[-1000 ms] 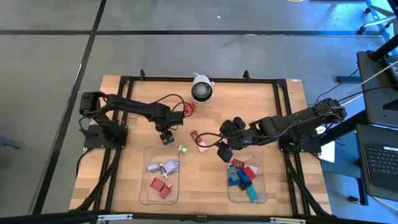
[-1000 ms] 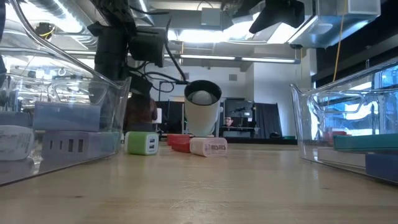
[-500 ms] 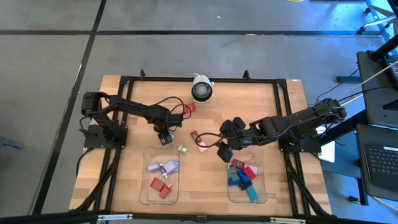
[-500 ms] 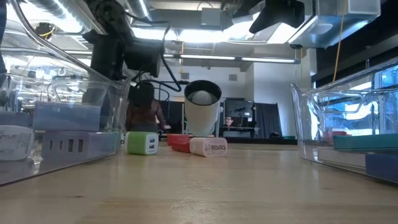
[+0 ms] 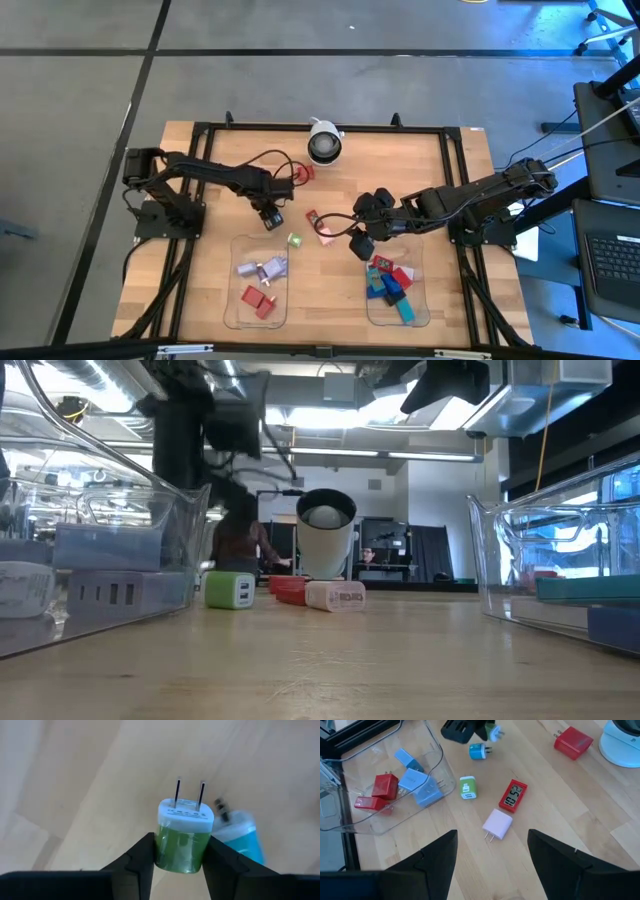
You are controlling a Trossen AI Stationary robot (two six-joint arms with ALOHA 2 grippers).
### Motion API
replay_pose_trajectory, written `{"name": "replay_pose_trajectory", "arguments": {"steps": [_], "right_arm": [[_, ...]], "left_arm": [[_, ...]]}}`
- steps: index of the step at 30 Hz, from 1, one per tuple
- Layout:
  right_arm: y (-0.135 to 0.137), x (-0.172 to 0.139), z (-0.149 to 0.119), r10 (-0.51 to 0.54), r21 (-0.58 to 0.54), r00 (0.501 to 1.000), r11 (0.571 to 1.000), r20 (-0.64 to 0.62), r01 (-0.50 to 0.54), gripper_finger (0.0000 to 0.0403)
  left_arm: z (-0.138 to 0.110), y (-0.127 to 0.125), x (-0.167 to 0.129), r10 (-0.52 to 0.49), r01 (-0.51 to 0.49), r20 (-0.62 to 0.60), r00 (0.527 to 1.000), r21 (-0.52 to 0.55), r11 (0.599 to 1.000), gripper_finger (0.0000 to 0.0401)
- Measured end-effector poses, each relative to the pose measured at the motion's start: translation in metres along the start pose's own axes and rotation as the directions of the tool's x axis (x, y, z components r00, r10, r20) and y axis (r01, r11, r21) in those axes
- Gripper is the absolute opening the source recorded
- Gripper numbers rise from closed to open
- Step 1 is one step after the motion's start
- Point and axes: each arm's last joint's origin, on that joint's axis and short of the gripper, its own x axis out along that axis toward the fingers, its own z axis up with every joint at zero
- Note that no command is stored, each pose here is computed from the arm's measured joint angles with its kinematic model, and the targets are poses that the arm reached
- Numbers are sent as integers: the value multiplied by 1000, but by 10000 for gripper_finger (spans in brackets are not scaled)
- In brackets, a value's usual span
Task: Pick & Place Office items
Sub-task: Put the top green charger adapter into the left transparent bin
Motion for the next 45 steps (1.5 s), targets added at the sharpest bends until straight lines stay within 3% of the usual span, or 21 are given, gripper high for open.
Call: {"name": "replay_pose_trajectory", "arguments": {"steps": [5,8,11,15,19,22,27,31,33,37,41,45], "right_arm": [[0,0,0,0,0,1000,1000,0,0,245],[0,0,0,0,-5,1000,1000,0,0,245],[0,0,0,0,-5,1000,1000,0,0,245],[0,0,0,0,-5,1000,1000,0,0,245],[0,0,0,-7,-5,1000,1000,6,7,245],[-1,0,1,-22,-3,1000,1000,22,22,245],[0,0,2,-36,11,998,999,51,35,245],[1,0,3,-28,41,998,999,65,26,245],[2,0,4,-25,52,996,998,80,21,245],[5,-2,5,-22,77,993,997,119,13,245],[10,-3,3,0,73,992,997,129,-9,245],[13,-5,1,15,68,991,997,134,-24,245]], "left_arm": [[7,0,-40,-45,55,184,982,-55,997,126],[8,-2,-72,-80,116,363,928,-81,990,126],[5,-5,-107,-123,208,566,815,-88,974,127],[-5,-9,-149,-168,318,778,605,-43,947,128],[-16,-18,-183,-238,374,889,392,82,924,128],[-22,-27,-199,-291,384,920,261,178,906,129],[-28,-44,-215,-361,383,927,103,298,874,129],[-34,-52,-225,-393,380,920,13,359,853,129],[-37,-55,-227,-406,386,914,-7,377,842,129],[-46,-64,-227,-458,396,889,1,420,816,130],[-60,-76,-222,-529,439,846,59,454,775,130],[-80,-90,-221,-632,476,770,92,523,707,130]]}}
